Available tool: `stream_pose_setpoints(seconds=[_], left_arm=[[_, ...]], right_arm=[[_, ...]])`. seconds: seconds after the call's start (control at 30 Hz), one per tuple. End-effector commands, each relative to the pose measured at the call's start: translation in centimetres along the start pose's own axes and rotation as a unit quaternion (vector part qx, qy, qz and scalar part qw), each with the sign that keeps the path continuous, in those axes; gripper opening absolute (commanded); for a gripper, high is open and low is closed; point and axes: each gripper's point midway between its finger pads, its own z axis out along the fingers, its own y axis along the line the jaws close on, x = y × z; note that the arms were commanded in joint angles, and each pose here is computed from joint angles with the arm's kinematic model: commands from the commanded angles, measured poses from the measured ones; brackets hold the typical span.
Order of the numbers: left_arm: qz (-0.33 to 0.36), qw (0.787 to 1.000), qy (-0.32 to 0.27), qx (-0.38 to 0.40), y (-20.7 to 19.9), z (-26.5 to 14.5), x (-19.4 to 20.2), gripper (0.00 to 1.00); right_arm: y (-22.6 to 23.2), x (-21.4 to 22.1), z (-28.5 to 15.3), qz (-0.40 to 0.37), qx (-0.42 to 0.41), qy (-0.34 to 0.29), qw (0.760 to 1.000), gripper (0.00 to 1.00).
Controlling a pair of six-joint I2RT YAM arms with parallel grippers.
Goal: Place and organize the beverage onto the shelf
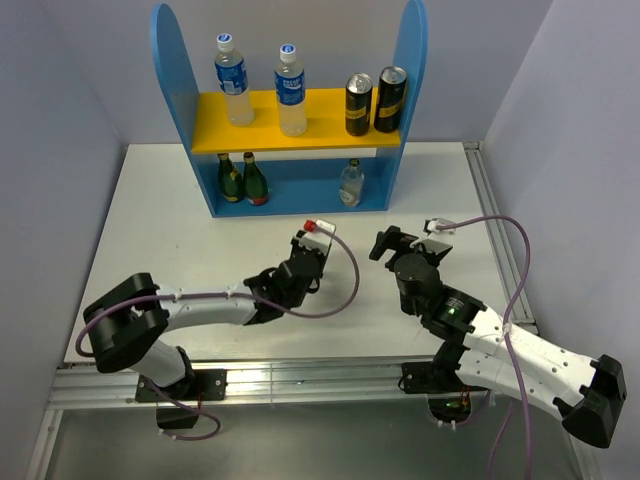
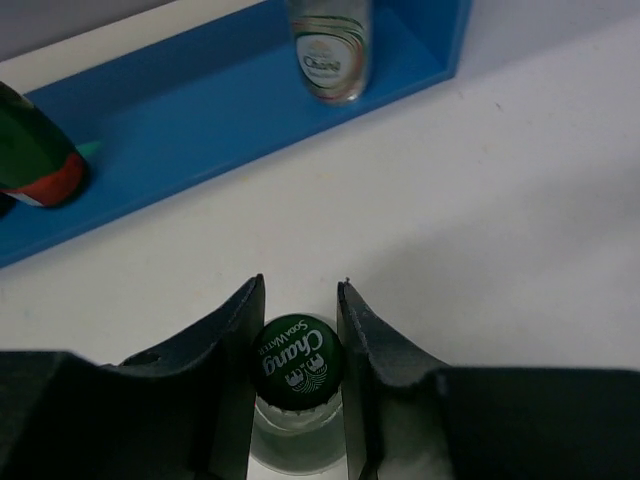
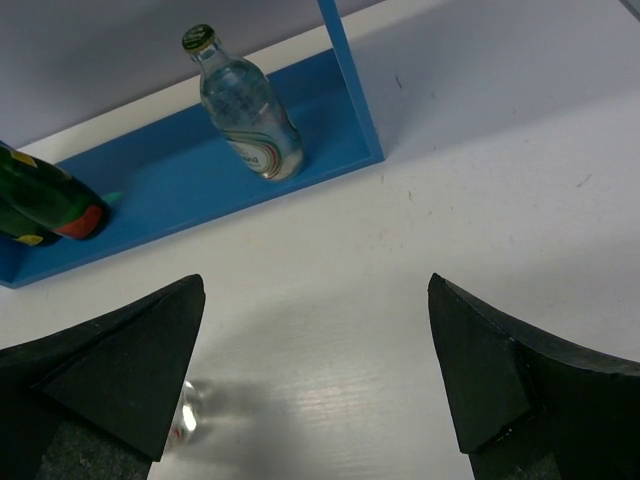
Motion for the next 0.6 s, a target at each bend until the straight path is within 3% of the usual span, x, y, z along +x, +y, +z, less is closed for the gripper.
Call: stream_pose_setpoints(seconds=[0.0,0.3,0.57], left_arm=[[-0.038,0.994,-0.098,0.007,0.2,2.4,-8.5,0.0],[-0.037,0.987,-0.151,-0.035,4.8,9.6,-15.2,0.0],[-0.078,0.981,-0.169,-0.049,6.7,16.1,-16.2,0.0]], right_arm=[[-0.3,-0.4,0.1,0.023,0.005,-0.015,1.0,1.0],[-0.2,0.1,0.4,0.022,0.001,-0.006,1.0,0.99],[0.3,0.1,0.4,0.029,-0.012,-0.003,1.0,0.99]])
